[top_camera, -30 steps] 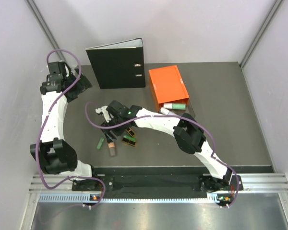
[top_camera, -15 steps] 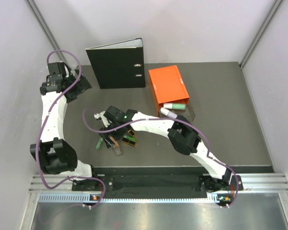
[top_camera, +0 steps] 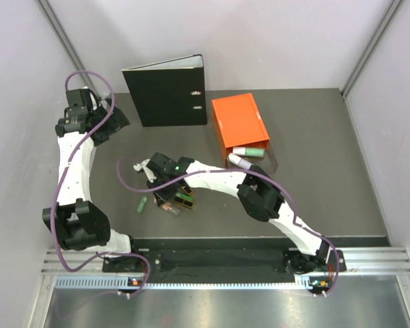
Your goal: Organize the makeup
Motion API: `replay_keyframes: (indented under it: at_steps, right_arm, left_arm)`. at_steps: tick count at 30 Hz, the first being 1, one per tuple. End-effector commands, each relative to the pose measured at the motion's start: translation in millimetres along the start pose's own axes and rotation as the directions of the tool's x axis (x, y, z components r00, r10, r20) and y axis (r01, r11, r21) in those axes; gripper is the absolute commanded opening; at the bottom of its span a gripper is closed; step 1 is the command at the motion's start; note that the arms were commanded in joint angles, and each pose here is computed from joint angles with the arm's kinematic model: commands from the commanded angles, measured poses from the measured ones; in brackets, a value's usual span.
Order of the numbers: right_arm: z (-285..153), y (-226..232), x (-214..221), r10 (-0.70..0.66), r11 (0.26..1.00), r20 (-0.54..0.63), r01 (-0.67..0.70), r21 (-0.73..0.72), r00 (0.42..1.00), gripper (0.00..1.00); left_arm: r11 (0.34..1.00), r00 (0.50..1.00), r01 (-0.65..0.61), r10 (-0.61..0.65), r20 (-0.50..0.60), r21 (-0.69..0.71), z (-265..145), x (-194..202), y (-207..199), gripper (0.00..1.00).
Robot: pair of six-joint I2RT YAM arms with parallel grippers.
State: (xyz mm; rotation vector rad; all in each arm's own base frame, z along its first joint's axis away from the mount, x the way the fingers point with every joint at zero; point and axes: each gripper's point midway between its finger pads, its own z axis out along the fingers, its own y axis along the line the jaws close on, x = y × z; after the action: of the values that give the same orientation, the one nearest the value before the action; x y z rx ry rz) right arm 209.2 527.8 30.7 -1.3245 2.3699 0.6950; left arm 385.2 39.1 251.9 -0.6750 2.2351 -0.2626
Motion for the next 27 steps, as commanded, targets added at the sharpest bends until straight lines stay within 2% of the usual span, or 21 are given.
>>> replay_keyframes:
  at_steps: [1, 5, 11, 16, 22, 27]
  right_arm:
    - [12.2, -7.8, 30.4, -0.053, 0.997, -0.1, 0.058, 0.049, 0.994, 0.0]
    - [-5.6, 4.2, 19.5, -0.086, 0.996, -0.063, 0.086, -0.009, 0.994, 0.0]
    - [-65.0, 36.6, -16.2, -0.16, 0.975, 0.084, 0.17, -0.143, 0.984, 0.0]
    - [-125.2, 40.5, -46.7, -0.157, 0.967, 0.208, 0.193, -0.165, 0.965, 0.0]
    - [-199.8, 20.5, -89.8, -0.061, 0.967, 0.36, 0.145, -0.211, 0.931, 0.0]
    - [-271.7, -38.1, -111.5, -0.063, 0.991, 0.49, 0.113, -0.074, 0.87, 0.0]
  left_arm:
    - [0.999, 0.997, -0.012, 0.007, 0.079, 0.052, -12.3, -17.3, -9.6, 0.99]
    - [0.998, 0.997, -0.008, 0.003, 0.076, 0.063, -9.9, -17.8, -11.6, 0.99]
    - [0.998, 0.998, 0.004, -0.008, 0.062, 0.07, -4.0, -17.0, -12.9, 0.99]
    - [0.996, 0.999, 0.037, -0.039, 0.022, 0.087, 4.5, -7.2, -13.6, 0.99]
    - [0.99, 0.997, 0.079, -0.077, -0.018, 0.12, 15.8, 8.3, -15.4, 0.99]
    - [0.983, 0.994, 0.103, -0.095, -0.054, 0.155, 20.5, 17.5, -20.6, 0.99]
